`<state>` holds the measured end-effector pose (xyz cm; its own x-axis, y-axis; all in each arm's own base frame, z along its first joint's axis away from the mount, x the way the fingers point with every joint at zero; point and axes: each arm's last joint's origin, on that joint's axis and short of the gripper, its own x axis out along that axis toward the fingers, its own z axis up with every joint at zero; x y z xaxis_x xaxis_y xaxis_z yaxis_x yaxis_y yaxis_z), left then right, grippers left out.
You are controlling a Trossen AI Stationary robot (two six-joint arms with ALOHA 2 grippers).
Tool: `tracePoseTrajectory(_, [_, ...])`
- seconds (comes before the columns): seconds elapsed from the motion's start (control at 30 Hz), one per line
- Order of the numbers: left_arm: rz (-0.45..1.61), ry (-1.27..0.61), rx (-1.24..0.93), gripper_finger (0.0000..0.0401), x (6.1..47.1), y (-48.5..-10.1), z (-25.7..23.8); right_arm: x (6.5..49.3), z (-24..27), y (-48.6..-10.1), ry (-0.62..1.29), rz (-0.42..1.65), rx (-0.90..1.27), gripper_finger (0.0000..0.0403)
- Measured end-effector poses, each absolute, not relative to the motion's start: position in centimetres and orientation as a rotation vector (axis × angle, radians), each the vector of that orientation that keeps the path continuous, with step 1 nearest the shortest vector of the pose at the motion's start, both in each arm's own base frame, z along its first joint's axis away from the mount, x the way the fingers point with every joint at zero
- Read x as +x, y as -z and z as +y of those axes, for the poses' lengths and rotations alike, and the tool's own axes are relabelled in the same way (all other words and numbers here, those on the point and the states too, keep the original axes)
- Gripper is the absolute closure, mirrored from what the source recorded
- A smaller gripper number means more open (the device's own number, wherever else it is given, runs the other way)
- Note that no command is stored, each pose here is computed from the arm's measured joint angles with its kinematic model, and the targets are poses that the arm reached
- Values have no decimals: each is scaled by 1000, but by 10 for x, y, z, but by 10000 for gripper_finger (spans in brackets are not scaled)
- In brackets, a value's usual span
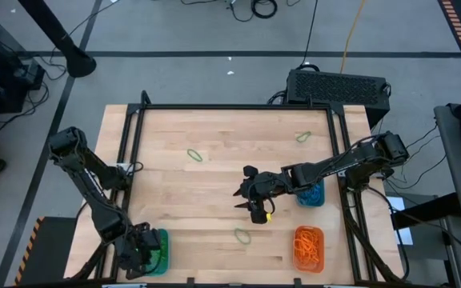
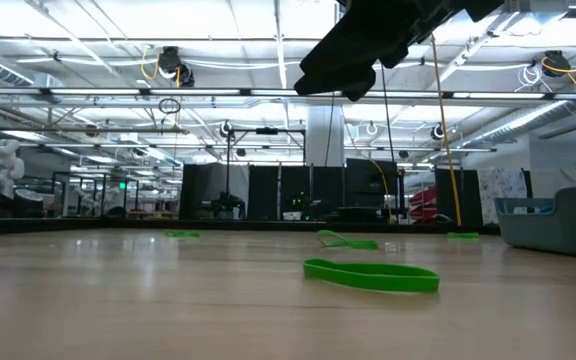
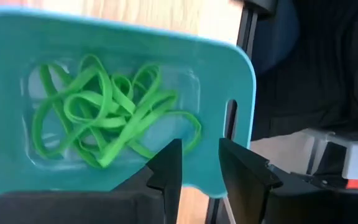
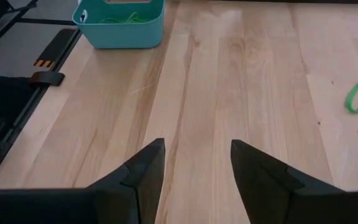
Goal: Sort rubber bands into baskets
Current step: Put the green rubber band into the green bin
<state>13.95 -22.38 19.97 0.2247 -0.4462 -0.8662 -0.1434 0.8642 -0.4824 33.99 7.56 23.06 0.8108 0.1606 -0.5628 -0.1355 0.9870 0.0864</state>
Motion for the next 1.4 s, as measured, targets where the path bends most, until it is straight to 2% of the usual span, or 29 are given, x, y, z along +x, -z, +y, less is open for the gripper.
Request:
tracePoseTrajectory(0.17, [1305, 266, -444, 288, 153, -200, -215, 339, 75, -230, -157, 617, 43, 227])
tracePoseTrajectory(0.33, [1219, 323, -273, 288, 175, -200, -197, 325, 71, -231, -113, 736, 88, 227])
tracePoseTrajectory(0.57, [1028, 263, 108, 287, 212, -200, -156, 290, 30, -243, 199, 937, 135, 241])
tracePoseTrajectory(0.67, [922, 231, 203, 287, 231, -205, -139, 275, 2, -247, 326, 1011, 207, 252])
tracePoseTrajectory(0.83, [667, 244, 246, 287, 264, -222, -118, 247, -54, -243, 607, 1173, 333, 268])
tracePoseTrajectory(0.97, [531, 256, 268, 287, 277, -233, -107, 231, -97, -234, 779, 1207, 410, 272])
tracePoseTrajectory(1.13, [449, 291, 249, 287, 282, -237, -103, 217, -135, -214, 883, 1227, 513, 273])
tracePoseTrajectory(1.27, [397, 315, 267, 287, 278, -224, -102, 208, -155, -193, 913, 1270, 627, 273])
tracePoseTrajectory(1.4, [363, 307, 271, 287, 276, -218, -99, 209, -166, -179, 926, 1265, 645, 273])
